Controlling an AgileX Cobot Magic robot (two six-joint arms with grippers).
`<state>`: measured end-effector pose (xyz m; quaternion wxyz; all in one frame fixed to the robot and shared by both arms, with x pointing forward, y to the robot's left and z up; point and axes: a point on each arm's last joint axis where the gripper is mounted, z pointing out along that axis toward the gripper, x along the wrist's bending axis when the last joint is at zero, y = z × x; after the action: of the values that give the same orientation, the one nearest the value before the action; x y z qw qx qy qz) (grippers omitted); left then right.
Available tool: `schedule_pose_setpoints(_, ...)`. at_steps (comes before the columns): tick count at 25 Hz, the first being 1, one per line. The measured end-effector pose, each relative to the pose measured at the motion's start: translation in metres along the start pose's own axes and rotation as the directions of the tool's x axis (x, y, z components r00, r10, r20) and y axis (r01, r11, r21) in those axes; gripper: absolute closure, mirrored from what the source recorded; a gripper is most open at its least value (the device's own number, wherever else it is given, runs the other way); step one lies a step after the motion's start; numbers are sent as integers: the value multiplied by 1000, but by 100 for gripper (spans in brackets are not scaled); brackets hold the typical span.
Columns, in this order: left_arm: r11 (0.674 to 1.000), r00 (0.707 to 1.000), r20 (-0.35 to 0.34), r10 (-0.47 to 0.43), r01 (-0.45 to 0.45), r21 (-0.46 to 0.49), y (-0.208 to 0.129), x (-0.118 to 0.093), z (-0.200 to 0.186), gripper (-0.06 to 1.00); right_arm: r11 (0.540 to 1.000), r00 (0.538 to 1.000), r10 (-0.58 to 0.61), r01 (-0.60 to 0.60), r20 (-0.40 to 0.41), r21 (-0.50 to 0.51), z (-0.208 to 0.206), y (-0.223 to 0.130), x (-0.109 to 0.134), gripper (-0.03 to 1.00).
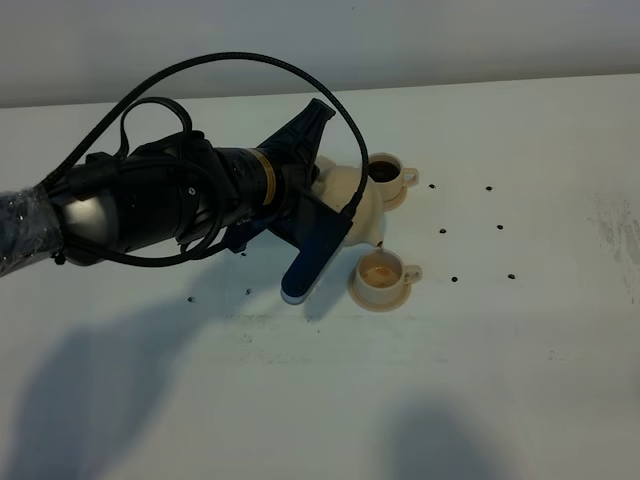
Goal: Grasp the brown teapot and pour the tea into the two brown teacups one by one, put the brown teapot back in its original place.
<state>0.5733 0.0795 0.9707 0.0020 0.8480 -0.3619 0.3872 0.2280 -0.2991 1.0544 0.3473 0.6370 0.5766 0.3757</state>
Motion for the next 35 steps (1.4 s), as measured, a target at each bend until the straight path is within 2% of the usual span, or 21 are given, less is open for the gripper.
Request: schedule_pose_setpoints(35, 991, 991, -16, 131, -131, 9, 2, 2, 0, 85, 1000, 1000, 0, 0, 0, 0, 0, 0, 0, 46)
